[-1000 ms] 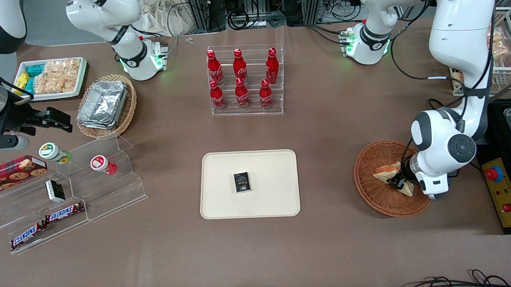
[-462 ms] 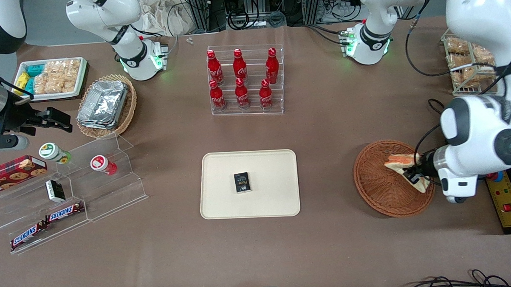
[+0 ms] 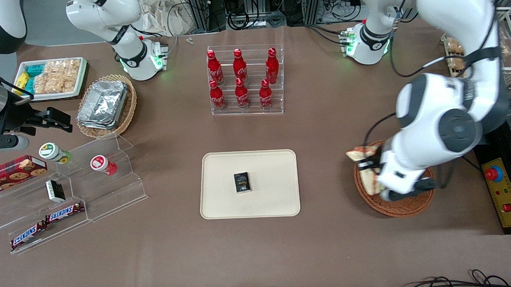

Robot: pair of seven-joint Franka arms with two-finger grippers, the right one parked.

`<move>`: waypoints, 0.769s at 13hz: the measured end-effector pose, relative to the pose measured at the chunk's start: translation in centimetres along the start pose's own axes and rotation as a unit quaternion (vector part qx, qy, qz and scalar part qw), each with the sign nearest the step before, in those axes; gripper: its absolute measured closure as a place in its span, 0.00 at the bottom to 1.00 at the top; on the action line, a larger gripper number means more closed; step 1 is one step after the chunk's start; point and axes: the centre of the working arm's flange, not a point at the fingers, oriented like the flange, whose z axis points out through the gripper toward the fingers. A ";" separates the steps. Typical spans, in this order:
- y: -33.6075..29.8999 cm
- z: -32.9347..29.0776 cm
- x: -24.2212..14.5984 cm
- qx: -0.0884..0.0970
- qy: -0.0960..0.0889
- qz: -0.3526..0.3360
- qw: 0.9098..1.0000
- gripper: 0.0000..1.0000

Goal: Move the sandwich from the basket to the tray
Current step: 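Carry the held sandwich over the cream tray beside the tissue box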

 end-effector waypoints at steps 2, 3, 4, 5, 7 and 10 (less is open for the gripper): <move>5.6 4.1 0.1 0.003 -0.002 0.033 0.999 0.80; 7.9 6.7 0.2 0.001 0.002 0.045 0.999 0.80; 9.9 9.3 0.1 -0.001 0.007 0.057 0.998 0.80; 11.7 11.7 -0.2 -0.004 0.010 0.067 0.998 0.80; 14.9 16.5 -1.3 -0.009 0.019 0.089 0.996 0.80; 18.0 23.2 -2.8 -0.016 0.030 0.108 0.994 0.80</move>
